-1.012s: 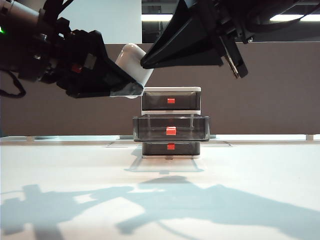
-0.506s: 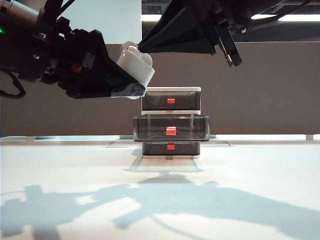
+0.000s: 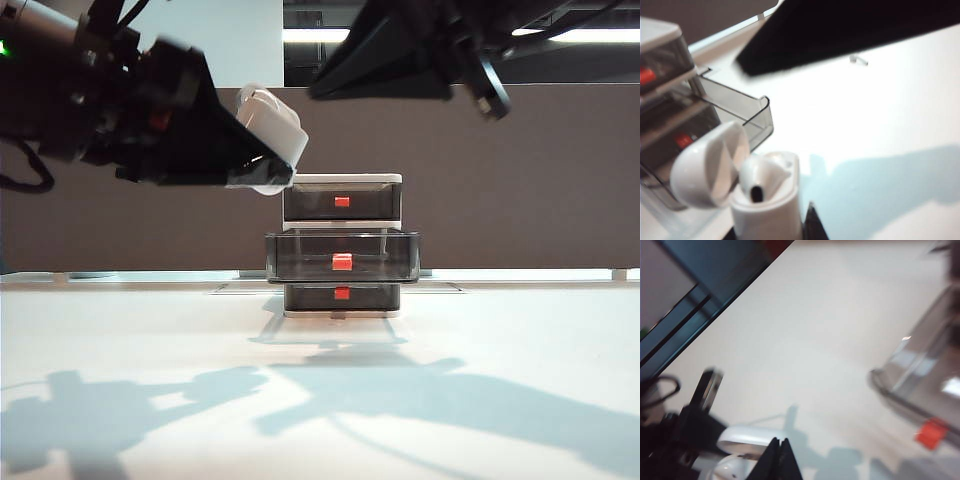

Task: Pick up the earphone case on the table, open the lid, insert the wireless earphone on the table into it, close the lid, put the earphone case into the second layer of the drawer, and finally close the drawer.

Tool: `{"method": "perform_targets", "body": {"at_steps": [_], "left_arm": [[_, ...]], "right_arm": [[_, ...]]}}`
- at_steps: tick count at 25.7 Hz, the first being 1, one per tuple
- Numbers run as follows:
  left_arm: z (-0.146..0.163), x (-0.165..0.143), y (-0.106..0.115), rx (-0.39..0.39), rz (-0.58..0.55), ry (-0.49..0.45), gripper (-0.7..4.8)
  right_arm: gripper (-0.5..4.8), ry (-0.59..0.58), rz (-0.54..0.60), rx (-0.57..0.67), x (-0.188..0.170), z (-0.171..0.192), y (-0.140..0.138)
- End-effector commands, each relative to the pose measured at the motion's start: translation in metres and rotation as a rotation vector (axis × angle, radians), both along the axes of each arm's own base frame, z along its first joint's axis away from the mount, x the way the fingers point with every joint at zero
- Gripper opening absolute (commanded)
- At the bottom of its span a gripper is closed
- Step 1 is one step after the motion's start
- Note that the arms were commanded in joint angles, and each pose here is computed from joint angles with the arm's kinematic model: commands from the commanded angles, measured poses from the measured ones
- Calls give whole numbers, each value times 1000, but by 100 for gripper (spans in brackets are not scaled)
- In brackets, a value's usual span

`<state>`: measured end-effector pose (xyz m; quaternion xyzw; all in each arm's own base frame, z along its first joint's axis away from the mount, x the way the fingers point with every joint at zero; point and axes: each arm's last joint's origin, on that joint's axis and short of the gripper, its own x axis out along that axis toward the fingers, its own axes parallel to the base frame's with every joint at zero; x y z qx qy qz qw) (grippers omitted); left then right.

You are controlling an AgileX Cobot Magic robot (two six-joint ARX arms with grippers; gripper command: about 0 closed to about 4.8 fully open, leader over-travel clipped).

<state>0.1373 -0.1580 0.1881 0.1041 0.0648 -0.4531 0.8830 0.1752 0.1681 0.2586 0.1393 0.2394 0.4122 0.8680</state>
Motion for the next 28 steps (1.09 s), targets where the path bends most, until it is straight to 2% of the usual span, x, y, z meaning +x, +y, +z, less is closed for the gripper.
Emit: {"method": "perform_targets", "body": {"at_steps": [1, 3, 6, 16, 20, 23, 28], "left_arm": [[7, 0, -1, -183, 32, 140, 64], [10, 1, -2, -258, 44, 196, 64], [11, 1, -2, -288, 50, 227, 64], [11, 1, -2, -297, 49, 223, 64], [12, 1, -2, -300, 48, 220, 64], [12, 1, -2, -300, 48, 220, 64], [12, 1, -2, -299, 48, 221, 64]], "right_arm": [[-1, 17, -90, -29, 4, 4, -16], [-1, 60, -145, -67, 7, 2, -31], [-1, 60, -175, -129, 7, 1, -45], [-1, 56, -271, -271, 4, 1, -81], [-1, 60, -371, -348, 1, 2, -95], [-1, 91, -438, -376, 0, 2, -106], [-1, 222, -552, -434, 2, 3, -133]]}}
